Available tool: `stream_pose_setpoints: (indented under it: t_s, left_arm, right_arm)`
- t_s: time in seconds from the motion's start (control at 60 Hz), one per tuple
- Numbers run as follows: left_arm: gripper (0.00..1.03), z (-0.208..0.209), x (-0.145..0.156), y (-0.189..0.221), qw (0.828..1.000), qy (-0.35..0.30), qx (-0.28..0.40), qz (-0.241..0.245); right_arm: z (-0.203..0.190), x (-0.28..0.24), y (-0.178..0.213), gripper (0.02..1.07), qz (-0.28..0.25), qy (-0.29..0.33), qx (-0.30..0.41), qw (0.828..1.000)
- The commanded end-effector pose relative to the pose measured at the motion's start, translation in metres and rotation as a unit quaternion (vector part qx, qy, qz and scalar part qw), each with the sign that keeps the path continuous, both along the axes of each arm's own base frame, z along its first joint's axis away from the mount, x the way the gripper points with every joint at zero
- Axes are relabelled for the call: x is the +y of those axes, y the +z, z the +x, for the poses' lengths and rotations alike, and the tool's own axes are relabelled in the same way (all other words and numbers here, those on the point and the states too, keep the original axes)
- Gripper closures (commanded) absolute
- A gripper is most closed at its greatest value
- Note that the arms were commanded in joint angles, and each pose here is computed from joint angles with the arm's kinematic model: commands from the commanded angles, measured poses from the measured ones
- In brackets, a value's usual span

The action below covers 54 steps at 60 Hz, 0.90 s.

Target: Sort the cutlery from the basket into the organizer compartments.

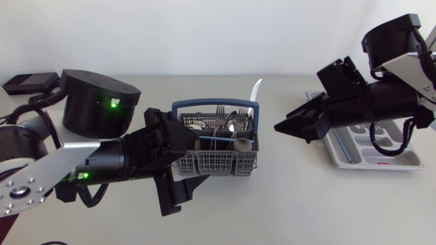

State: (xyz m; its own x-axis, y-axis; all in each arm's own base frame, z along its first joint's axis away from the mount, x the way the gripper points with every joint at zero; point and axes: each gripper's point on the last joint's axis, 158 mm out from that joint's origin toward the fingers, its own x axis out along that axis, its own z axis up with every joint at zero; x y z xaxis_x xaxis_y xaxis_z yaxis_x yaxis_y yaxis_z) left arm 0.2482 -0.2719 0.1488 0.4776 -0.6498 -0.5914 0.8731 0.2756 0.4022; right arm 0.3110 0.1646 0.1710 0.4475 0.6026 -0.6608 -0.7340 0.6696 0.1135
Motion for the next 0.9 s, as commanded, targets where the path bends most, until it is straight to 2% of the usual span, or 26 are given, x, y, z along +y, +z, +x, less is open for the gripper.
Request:
stream_pose_setpoints:
  t_s: [0.0,0.15,0.217,0.45,0.55,0.8,0.883]
  left_arm:
    - [0.07,-0.005,0.001,-0.003,1.000,-0.006,-0.007,0.003]
    - [0.07,-0.007,0.001,-0.004,1.000,-0.009,-0.007,0.004]
    - [0.07,-0.008,0.001,-0.005,1.000,-0.009,-0.007,0.004]
    - [0.07,-0.009,0.002,-0.005,1.000,-0.009,-0.008,0.005]
    - [0.07,-0.009,0.002,-0.006,1.000,-0.010,-0.008,0.004]
    - [0.07,-0.010,0.001,-0.007,1.000,-0.011,-0.009,0.004]
    - [0.07,-0.010,0.001,-0.008,1.000,-0.011,-0.010,0.003]
  right_arm:
    - [-0.019,0.016,-0.013,0.33,-0.004,0.026,0.021,0.999]
    - [-0.032,0.036,-0.022,0.34,-0.012,0.054,0.026,0.998]
    - [-0.036,0.043,-0.026,0.40,-0.016,0.065,0.027,0.997]
    - [-0.034,0.055,-0.043,0.44,-0.034,0.077,0.024,0.996]
    - [-0.031,0.061,-0.051,0.48,-0.046,0.080,0.019,0.996]
    - [-0.032,0.074,-0.067,0.68,-0.072,0.096,0.011,0.993]
    - [-0.029,0.074,-0.071,0.80,-0.077,0.092,0.004,0.993]
